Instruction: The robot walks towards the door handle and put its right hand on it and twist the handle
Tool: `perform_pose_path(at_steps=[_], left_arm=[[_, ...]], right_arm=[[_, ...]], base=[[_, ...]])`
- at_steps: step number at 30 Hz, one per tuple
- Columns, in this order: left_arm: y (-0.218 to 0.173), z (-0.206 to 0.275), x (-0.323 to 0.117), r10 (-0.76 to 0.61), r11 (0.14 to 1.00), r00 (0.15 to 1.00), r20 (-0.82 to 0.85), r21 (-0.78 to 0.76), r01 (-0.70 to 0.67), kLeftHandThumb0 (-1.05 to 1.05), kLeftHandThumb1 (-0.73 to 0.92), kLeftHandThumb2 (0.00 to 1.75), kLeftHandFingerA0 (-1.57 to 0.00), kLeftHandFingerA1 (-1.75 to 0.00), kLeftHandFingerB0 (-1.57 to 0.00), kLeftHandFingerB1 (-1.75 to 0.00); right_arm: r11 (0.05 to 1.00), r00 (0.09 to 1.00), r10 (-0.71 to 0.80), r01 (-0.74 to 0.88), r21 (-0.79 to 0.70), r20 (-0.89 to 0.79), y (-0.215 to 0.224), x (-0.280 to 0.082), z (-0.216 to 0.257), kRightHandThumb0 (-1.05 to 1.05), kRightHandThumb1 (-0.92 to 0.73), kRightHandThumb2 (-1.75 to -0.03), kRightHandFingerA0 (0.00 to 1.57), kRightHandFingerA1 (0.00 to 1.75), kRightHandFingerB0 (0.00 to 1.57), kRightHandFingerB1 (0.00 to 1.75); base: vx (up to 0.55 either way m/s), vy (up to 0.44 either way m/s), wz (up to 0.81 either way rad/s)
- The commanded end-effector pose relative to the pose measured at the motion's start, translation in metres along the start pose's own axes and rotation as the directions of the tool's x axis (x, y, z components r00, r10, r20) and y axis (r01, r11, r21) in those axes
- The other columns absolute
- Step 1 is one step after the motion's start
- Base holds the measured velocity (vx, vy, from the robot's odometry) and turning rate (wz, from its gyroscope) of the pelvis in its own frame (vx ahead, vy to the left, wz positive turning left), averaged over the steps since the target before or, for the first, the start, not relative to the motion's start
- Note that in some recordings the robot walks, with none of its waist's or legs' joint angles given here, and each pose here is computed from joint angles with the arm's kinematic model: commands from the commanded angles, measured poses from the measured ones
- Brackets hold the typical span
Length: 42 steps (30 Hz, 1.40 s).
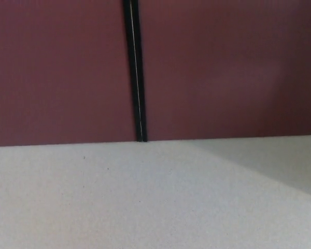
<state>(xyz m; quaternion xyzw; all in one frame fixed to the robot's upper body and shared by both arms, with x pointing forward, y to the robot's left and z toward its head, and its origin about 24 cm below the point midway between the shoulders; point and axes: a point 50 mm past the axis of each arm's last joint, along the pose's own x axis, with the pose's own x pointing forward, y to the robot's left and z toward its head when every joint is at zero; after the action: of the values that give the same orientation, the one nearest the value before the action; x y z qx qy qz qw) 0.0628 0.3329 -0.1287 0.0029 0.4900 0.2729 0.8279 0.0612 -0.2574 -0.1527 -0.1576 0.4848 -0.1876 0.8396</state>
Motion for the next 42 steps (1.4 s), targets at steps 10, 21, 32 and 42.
perform_pose_path(at_steps=[10, 21, 32, 42], left_arm=[[-0.003, 0.009, 0.002, -0.019, 1.000, 1.000, 0.022, -0.006, 0.019, -0.17, 0.56, 0.57, -0.59, -0.46, -0.47, -0.39], [-0.008, 0.015, 0.004, -0.022, 1.000, 0.999, 0.031, -0.002, 0.022, -0.18, 0.56, 0.57, -0.63, -0.50, -0.49, -0.40], [-0.007, 0.014, 0.003, -0.024, 0.999, 0.999, 0.035, 0.033, 0.023, -0.18, 0.56, 0.57, -0.66, -0.53, -0.53, -0.41], [-0.004, 0.010, 0.003, -0.017, 0.999, 1.000, 0.018, 0.045, 0.017, -0.18, 0.55, 0.57, -0.71, -0.55, -0.55, -0.42]], right_arm=[[1.000, 1.000, 0.004, -0.004, -0.001, 0.011, 0.004, 0.003, 0.008, 0.00, -0.59, -0.57, 0.67, 0.55, 0.50, 0.46], [1.000, 0.999, 0.002, -0.002, 0.002, 0.051, 0.005, 0.005, 0.017, 0.02, -0.60, -0.56, 0.72, 0.58, 0.50, 0.46], [1.000, 0.999, 0.005, -0.005, -0.004, 0.045, 0.007, 0.006, 0.019, 0.03, -0.59, -0.56, 0.71, 0.57, 0.52, 0.46], [1.000, 0.999, 0.013, -0.013, -0.007, 0.051, 0.010, 0.003, 0.017, 0.03, -0.59, -0.56, 0.73, 0.59, 0.51, 0.46]], base=[[0.15, -0.035, 0.07], [0.22, -0.050, 0.08], [0.21, -0.077, -0.04], [0.15, 0.095, 0.03]])
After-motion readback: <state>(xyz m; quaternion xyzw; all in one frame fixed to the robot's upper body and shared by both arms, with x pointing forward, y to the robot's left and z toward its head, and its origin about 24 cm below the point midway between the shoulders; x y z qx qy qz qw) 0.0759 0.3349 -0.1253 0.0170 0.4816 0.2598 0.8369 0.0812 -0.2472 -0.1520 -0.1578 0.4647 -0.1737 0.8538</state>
